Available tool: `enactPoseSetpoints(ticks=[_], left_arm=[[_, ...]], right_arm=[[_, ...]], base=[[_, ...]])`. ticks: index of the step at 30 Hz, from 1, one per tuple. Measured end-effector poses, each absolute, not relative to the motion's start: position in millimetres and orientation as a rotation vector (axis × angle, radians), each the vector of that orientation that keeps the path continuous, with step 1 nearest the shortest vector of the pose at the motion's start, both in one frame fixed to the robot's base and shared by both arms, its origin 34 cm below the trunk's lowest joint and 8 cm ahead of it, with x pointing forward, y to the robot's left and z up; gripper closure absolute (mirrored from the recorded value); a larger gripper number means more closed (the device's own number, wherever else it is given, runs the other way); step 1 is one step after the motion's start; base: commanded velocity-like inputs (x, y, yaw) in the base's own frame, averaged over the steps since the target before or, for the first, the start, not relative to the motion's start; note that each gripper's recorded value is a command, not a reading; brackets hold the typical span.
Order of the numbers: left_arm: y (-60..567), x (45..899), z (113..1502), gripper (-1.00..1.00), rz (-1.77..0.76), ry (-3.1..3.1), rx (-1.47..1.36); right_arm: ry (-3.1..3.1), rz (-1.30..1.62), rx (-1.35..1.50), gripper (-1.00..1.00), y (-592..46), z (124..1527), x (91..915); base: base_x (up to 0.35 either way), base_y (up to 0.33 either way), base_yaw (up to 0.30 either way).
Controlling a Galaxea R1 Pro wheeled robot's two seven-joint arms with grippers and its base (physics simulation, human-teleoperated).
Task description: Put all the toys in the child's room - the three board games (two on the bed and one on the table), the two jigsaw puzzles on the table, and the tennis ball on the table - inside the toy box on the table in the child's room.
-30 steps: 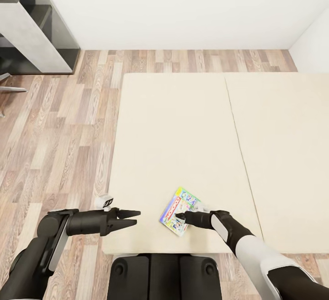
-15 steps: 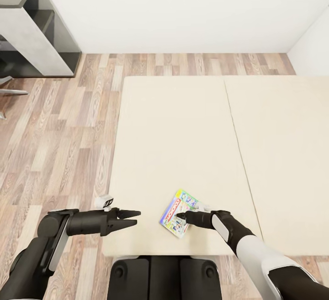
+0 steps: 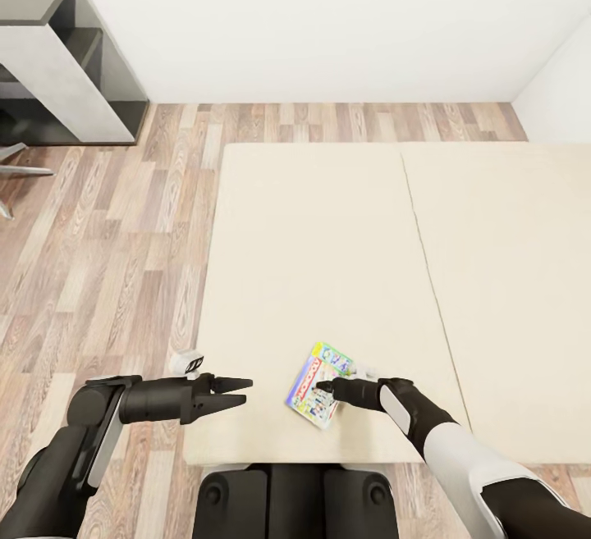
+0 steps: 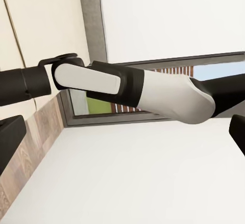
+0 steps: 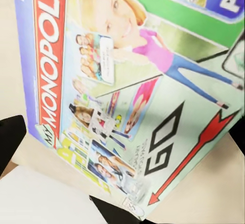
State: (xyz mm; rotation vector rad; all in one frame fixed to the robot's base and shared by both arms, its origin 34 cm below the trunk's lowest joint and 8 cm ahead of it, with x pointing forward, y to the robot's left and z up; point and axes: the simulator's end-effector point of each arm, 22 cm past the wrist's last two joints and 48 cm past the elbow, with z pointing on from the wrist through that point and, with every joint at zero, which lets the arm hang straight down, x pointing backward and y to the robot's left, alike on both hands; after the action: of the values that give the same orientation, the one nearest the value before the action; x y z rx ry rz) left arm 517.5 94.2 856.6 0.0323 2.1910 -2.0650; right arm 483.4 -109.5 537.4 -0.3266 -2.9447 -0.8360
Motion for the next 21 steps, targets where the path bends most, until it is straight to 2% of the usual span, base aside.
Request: enactPoseSetpoints(ticks=[21], left_arm=[[94.7,517.8,856.6,-1.0,-2.062,2.192,0.032]], right_arm=[[-3.015,-0.777,-0.324,-1.0,-117.9,531.7,492.4]], base=[[0.0,0.0,0.0]])
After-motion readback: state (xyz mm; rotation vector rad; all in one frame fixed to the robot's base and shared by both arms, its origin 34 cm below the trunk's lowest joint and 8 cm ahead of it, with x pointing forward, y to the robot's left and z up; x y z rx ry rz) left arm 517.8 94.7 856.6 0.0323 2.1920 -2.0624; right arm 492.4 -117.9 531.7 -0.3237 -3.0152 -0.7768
